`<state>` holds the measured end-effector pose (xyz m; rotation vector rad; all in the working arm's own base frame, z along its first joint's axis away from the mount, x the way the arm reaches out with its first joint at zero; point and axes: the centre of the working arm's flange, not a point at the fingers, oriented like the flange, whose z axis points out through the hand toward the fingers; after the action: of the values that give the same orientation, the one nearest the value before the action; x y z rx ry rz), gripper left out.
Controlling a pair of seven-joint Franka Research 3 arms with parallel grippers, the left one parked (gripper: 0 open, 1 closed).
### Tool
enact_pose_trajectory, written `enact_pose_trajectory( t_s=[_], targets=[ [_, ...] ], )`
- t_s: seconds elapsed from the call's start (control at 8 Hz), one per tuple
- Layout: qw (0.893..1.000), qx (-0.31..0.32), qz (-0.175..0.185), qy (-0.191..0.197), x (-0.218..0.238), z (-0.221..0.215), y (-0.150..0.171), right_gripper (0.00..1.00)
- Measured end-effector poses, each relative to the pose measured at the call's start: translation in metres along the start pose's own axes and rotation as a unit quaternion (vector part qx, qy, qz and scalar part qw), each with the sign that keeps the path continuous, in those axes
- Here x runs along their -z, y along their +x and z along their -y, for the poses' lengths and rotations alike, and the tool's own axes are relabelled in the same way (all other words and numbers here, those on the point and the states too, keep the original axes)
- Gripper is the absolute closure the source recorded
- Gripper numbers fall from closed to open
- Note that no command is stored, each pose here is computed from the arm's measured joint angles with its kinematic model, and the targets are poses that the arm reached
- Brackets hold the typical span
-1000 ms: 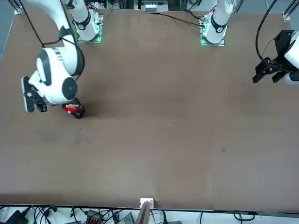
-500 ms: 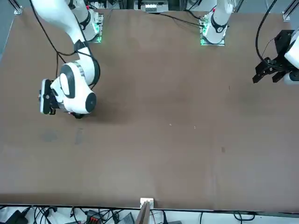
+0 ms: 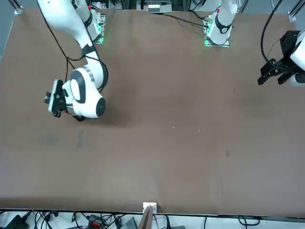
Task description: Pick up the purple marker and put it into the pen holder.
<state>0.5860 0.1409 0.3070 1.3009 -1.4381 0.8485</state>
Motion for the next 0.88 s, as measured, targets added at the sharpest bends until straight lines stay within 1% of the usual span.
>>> enact_pose_trajectory(
  t_s=[0.38,0.62,0.88],
  targets=[
    [1.0,-0.019,-0.025,0.004,0.008,-0.01,-0.038,0.85],
    [0.999,-0.019,-0.032,0.006,0.017,-0.019,-0.054,0.85],
    [0.999,-0.027,-0.037,0.004,0.017,-0.023,-0.071,0.85]
  ],
)
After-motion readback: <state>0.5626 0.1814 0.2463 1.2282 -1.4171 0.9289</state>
